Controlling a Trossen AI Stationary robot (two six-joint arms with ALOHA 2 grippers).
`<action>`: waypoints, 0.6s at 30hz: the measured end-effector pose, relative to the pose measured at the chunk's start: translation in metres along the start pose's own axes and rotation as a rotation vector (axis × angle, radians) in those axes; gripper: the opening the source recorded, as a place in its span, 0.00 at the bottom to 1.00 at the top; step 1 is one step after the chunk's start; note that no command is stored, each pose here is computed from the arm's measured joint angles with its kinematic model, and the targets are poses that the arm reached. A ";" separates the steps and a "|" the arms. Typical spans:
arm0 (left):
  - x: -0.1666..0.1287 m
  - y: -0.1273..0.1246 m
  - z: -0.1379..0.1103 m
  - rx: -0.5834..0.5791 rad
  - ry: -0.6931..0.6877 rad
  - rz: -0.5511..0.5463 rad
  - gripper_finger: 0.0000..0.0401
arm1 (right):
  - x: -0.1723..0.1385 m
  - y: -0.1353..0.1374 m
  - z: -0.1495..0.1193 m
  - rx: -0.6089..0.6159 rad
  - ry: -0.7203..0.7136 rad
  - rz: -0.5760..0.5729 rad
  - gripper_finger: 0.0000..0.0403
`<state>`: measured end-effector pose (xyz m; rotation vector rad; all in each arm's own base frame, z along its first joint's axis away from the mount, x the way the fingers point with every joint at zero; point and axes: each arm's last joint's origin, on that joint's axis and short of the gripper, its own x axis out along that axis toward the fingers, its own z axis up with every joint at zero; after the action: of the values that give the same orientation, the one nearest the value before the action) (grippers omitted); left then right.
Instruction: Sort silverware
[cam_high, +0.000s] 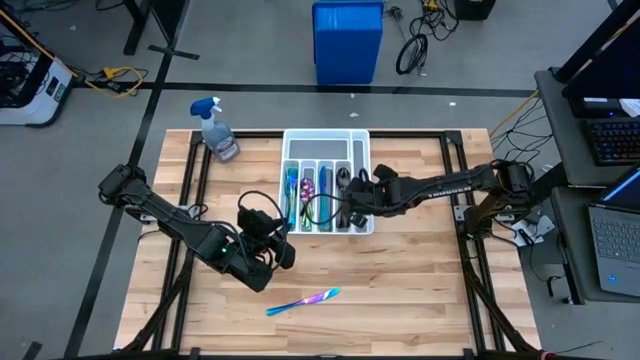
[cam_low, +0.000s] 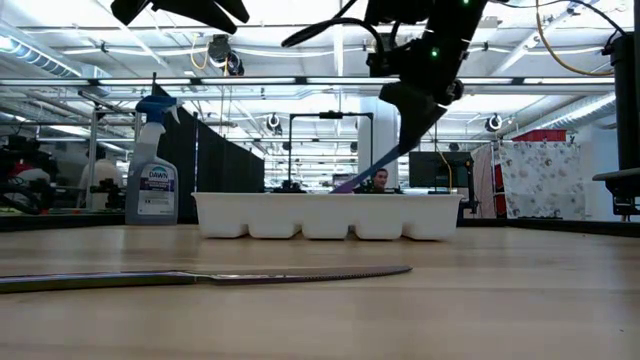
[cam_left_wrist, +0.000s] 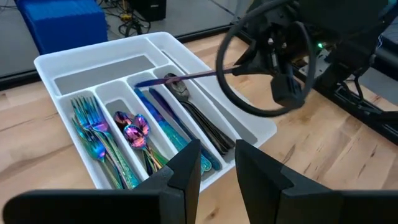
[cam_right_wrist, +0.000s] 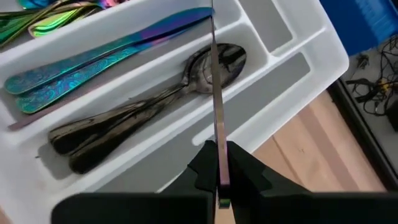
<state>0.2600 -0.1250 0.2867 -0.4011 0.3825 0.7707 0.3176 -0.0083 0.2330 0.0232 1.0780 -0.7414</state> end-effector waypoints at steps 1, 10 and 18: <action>0.000 0.000 0.000 0.000 0.002 -0.001 0.21 | 0.000 0.000 0.000 -0.002 -0.001 0.000 0.02; 0.000 0.000 0.000 0.001 0.009 -0.003 0.21 | 0.001 0.003 0.006 0.018 -0.037 0.062 0.02; 0.000 0.000 0.000 0.001 0.009 -0.003 0.21 | 0.000 0.006 0.011 0.032 -0.077 0.097 0.03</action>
<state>0.2599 -0.1253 0.2864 -0.4044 0.3908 0.7658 0.3293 -0.0081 0.2364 0.0730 0.9845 -0.6667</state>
